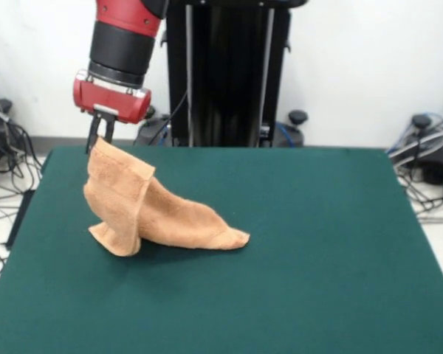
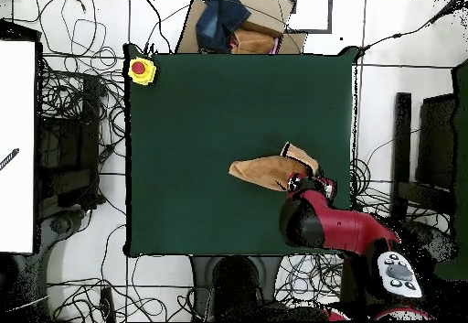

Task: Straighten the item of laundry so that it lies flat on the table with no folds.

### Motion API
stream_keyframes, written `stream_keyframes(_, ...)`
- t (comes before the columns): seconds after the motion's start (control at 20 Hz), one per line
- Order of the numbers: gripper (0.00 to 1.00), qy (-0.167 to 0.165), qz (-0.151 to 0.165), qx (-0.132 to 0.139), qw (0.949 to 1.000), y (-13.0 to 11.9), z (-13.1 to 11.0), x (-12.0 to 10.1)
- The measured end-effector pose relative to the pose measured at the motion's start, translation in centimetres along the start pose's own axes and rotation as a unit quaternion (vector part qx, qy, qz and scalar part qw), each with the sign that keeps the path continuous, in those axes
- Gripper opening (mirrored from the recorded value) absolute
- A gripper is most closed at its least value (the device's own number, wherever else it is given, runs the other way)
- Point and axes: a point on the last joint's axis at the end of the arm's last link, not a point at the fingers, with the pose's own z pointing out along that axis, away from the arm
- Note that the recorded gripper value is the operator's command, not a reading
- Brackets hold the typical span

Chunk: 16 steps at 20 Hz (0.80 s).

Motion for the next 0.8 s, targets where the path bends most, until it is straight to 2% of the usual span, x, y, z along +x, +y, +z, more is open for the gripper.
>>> stream_keyframes(0.35,0.00,-0.001,0.003,0.002,1.0000,-0.2,0.1,-0.2)
stream_keyframes(0.45,0.00,0.008,0.013,0.000,0.9999,0.2,-0.2,0.4)
stream_keyframes(0.6,0.00,0.045,0.041,-0.003,0.9981,0.7,-1.2,2.0)
stream_keyframes(0.75,0.00,0.131,0.084,-0.007,0.9879,1.7,-3.5,5.0)
stream_keyframes(0.8,0.00,0.184,0.100,-0.010,0.9778,2.4,-5.2,6.6)
